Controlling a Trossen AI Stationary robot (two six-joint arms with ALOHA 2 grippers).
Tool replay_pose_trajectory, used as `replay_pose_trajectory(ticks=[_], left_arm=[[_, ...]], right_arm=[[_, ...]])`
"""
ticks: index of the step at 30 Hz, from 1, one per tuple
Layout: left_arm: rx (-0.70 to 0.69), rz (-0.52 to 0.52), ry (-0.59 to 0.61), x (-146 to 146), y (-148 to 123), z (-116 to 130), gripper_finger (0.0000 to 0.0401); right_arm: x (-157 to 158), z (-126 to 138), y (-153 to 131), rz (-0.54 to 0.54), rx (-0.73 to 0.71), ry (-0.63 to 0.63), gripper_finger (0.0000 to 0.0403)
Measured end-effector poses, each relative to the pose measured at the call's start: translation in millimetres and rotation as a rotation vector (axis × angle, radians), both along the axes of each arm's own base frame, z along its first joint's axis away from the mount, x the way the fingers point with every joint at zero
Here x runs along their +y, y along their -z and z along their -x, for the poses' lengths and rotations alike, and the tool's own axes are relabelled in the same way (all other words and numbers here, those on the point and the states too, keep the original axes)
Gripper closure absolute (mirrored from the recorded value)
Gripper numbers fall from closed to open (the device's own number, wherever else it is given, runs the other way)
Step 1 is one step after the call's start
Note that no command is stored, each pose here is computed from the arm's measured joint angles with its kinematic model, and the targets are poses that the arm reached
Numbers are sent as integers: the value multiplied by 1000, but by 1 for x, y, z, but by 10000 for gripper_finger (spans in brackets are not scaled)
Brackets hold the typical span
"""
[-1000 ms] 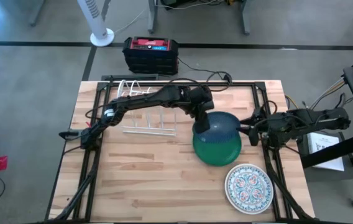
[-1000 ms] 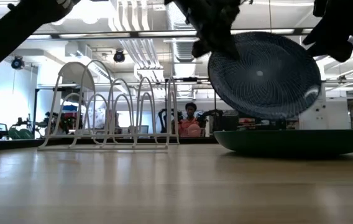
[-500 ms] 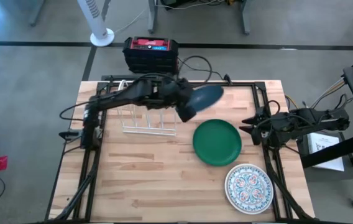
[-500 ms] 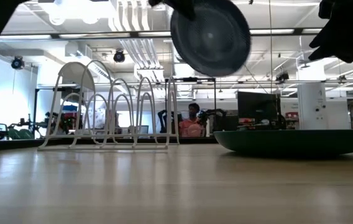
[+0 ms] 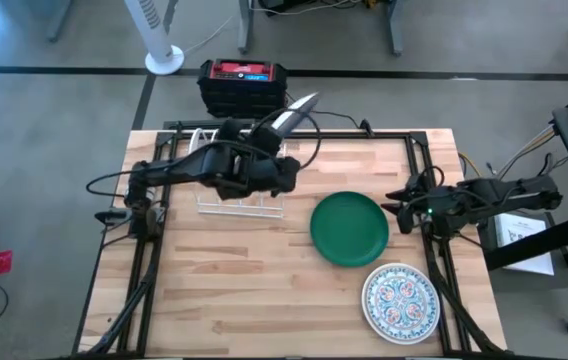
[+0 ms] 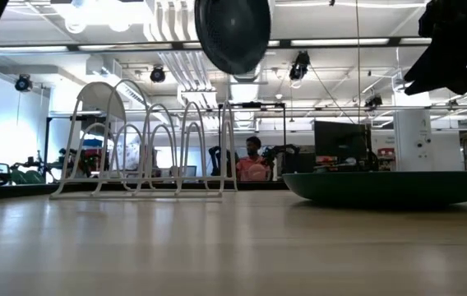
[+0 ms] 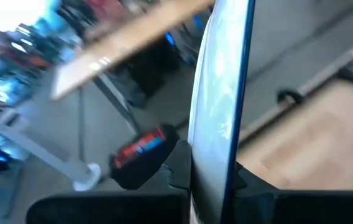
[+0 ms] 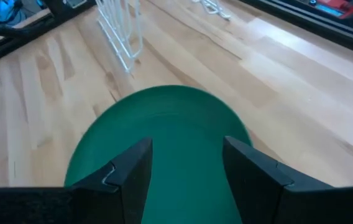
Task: Sort dishes
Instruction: Put the blue patterned plate in the dish rack
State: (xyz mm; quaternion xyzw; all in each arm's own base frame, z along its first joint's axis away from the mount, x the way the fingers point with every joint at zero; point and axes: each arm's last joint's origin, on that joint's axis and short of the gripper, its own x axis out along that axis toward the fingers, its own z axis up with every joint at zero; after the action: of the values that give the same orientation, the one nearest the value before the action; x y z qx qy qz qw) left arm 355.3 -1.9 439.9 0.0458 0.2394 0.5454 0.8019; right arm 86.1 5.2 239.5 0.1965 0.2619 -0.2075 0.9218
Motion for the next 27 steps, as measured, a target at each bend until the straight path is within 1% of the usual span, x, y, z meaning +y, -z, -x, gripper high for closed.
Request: replay_pose_trajectory(ticks=[3, 8, 10, 14, 20, 23, 27], left_arm=[[-38, -43, -25, -9, -1, 2, 395], [-78, -53, -73, -18, 5, 11, 395], [-112, -47, -79, -21, 9, 10, 395], [-141, -72, -87, -27, 13, 10, 395], [-187, -44, -110, -28, 23, 7, 395], [-182, 11, -102, -33, 35, 4, 396], [-151, 151, -74, -41, 47, 2, 396]], right_arm=[[1, -3, 3, -4, -23, 0, 217], [1, -6, 6, 0, -40, -8, 217], [1, -6, 6, 0, -40, -8, 217], [1, -6, 7, 4, -36, -10, 217], [1, -6, 7, 4, -34, -11, 217], [1, -6, 7, 3, -33, -12, 217], [1, -6, 8, 4, -31, -12, 217]])
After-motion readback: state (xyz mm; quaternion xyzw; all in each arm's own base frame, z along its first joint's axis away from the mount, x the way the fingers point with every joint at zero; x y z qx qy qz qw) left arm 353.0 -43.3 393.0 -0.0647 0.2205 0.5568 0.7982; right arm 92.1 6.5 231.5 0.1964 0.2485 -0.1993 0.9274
